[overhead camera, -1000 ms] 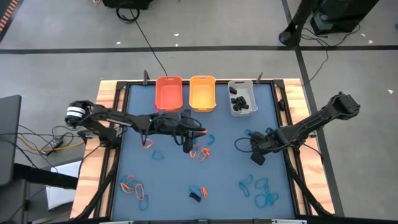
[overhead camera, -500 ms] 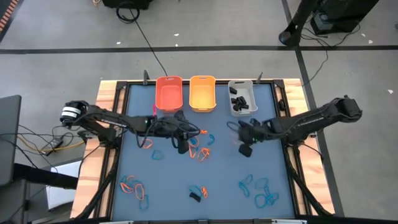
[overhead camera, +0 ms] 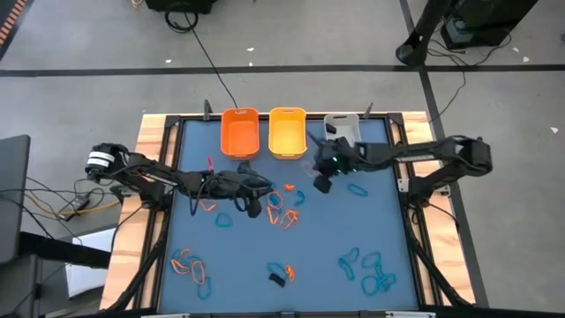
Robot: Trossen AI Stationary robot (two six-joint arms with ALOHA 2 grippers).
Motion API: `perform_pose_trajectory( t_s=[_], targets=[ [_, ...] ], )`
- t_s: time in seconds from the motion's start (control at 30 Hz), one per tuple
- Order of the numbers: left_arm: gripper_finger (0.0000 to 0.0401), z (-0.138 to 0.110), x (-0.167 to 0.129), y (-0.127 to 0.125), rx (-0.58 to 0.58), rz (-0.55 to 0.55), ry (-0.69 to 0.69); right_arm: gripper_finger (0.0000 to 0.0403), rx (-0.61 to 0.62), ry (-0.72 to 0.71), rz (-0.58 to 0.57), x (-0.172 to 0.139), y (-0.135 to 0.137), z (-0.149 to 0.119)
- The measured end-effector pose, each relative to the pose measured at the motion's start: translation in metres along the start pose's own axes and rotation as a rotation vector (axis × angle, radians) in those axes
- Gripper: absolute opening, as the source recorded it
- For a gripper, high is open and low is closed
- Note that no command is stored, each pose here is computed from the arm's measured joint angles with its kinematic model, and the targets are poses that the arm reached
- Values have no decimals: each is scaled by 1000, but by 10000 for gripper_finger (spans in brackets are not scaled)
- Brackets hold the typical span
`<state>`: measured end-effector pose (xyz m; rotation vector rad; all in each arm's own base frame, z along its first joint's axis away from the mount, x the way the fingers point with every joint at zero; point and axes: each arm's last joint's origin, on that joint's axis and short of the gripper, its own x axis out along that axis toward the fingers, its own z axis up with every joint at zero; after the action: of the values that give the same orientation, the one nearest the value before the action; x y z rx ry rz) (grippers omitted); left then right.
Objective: Sort rubber bands into baskets
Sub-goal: Put the orange rubber band into the yellow bin
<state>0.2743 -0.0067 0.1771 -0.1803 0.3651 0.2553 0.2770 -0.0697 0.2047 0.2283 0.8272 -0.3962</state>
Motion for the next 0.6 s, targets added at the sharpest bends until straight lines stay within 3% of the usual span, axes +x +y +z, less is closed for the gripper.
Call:
perform_pose_trajectory(
  t_s=[0.37, 0.6],
  targets=[
    [88, -14, -3, 7, -8, 80, 14, 3, -44, -113, -73, 24, -27, 85],
    [88, -14, -3, 6, -8, 84, 12, 11, 0, -66, -172, 59, -48, 94]
  ],
)
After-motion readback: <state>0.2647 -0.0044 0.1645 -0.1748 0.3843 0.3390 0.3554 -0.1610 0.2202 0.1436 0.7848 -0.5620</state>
